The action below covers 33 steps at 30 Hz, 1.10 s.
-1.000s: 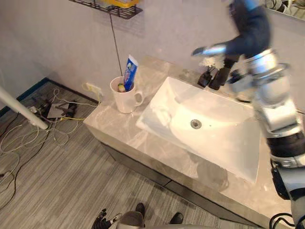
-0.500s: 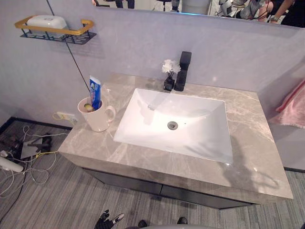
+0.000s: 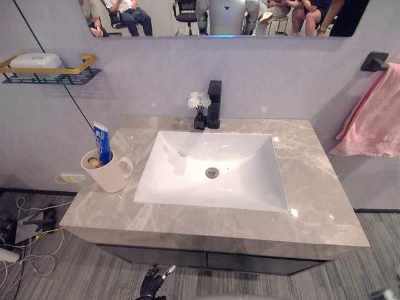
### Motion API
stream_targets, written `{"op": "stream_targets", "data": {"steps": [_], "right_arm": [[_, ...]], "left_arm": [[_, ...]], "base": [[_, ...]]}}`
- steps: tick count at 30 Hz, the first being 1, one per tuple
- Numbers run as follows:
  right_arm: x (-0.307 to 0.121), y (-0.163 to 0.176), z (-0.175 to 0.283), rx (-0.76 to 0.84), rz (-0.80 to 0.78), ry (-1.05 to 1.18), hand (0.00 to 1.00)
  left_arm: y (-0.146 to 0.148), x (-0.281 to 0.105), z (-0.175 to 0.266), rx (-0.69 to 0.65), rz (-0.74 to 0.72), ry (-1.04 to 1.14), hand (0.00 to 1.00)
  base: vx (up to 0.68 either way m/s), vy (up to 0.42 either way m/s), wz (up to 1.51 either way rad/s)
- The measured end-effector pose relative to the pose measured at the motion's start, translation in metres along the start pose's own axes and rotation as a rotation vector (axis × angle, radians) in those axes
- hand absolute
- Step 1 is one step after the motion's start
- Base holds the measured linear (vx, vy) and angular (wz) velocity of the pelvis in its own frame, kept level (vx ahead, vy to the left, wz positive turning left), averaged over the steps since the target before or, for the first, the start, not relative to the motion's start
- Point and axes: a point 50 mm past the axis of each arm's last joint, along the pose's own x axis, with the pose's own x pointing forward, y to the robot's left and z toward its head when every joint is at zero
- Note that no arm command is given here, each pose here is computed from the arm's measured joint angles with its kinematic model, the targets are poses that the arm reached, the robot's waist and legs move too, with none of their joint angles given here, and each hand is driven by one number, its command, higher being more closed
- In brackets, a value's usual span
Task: Organize washtable
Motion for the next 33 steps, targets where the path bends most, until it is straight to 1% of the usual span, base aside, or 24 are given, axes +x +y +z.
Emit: {"op": "stream_targets", "data": {"steps": [3,6,8,11,17,20,24,28,33], "right_arm": [[-0.007,0.014,-0.033,-0.069,0.132,0.15,0.0],[-0.013,0.013,-0.053,-0.124,0.212,0.243,0.0],[-0.017,0.011,-0.064,-0.149,0.235,0.302,0.0],[-0.024,0.013,-0.079,-0.229,0.291,0.372,0.0],[-0.027,0.017,-0.088,-0.325,0.353,0.416,0.0],[-0.026,0.02,-0.091,-0.36,0.382,0.434,0.0],[-0.026,0.025,-0.093,-0.377,0.395,0.451,0.0],[-0.024,0.035,-0.091,-0.38,0.422,0.436,0.0],[-0.024,0.045,-0.091,-0.419,0.461,0.434,0.0]], "left_arm": [[-0.008,0.002,0.003,-0.019,-0.01,-0.009,0.0],[-0.008,0.002,0.003,-0.017,-0.005,-0.004,0.0],[-0.008,0.003,0.002,-0.016,-0.002,0.001,0.0],[-0.007,0.004,0.002,-0.005,-0.005,0.006,0.0],[-0.005,0.006,0.001,0.021,-0.013,0.025,0.0],[0.001,0.006,-0.001,0.043,-0.013,0.035,0.0],[0.01,0.006,-0.004,0.063,0.005,0.056,0.0],[0.009,0.008,0.001,0.076,0.002,0.043,0.0],[0.013,0.01,0.005,0.087,0.009,0.033,0.0]], "base": [[0.02,0.006,0.02],[0.07,0.005,0.03],[0.06,0.001,0.01],[0.02,-0.003,0.03],[-0.02,0.006,0.16],[0.02,0.005,-0.02],[0.05,0.013,0.1],[0.03,0.033,0.15],[-0.01,0.023,0.02]]}}
